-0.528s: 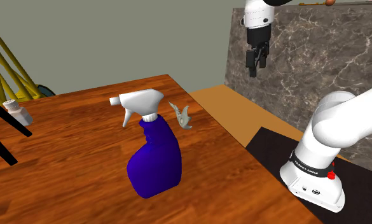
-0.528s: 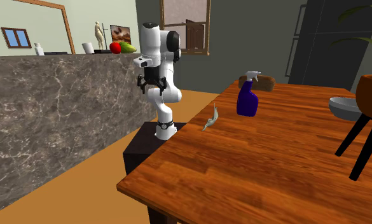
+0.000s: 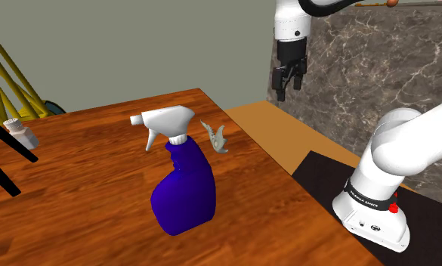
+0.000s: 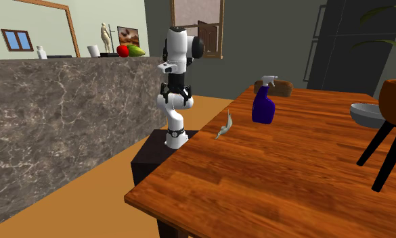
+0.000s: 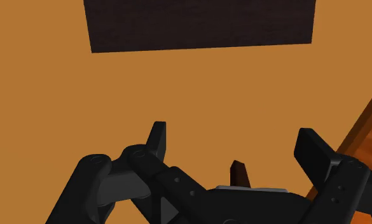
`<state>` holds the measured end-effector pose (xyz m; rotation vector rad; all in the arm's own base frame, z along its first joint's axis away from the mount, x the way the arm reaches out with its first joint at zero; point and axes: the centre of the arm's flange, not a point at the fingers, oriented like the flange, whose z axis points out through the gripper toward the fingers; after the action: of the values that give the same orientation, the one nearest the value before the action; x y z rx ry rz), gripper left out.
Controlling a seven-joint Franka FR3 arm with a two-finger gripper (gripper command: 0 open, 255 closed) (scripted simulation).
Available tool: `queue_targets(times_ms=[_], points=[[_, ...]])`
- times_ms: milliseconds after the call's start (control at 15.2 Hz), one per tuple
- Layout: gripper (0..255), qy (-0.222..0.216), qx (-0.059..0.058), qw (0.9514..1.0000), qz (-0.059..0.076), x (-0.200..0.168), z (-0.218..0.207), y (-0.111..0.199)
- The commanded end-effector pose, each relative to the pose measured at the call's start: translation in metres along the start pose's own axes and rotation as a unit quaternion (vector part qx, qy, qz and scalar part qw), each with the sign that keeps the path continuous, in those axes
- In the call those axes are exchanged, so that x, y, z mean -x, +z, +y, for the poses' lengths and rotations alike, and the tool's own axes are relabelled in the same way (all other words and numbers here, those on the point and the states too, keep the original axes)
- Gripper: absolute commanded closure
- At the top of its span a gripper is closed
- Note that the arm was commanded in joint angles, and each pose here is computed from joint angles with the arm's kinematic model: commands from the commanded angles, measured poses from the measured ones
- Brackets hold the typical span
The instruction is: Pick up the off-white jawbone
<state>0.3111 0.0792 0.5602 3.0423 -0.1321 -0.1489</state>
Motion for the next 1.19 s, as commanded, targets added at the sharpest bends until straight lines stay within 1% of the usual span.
queue_targets(times_ms=[0, 264, 528, 792, 1122], points=[[0, 0.019, -0.002, 0.9997, 0.012, -0.001, -0.026, 0.004], [0, 0.053, -0.006, 0.9980, 0.035, -0.009, -0.076, 0.007], [0, 0.087, -0.009, 0.9945, 0.058, -0.021, -0.125, 0.009], [0, 0.121, -0.012, 0.9893, 0.081, -0.037, -0.173, 0.011], [0, 0.163, -0.017, 0.9804, 0.110, -0.060, -0.232, 0.011]])
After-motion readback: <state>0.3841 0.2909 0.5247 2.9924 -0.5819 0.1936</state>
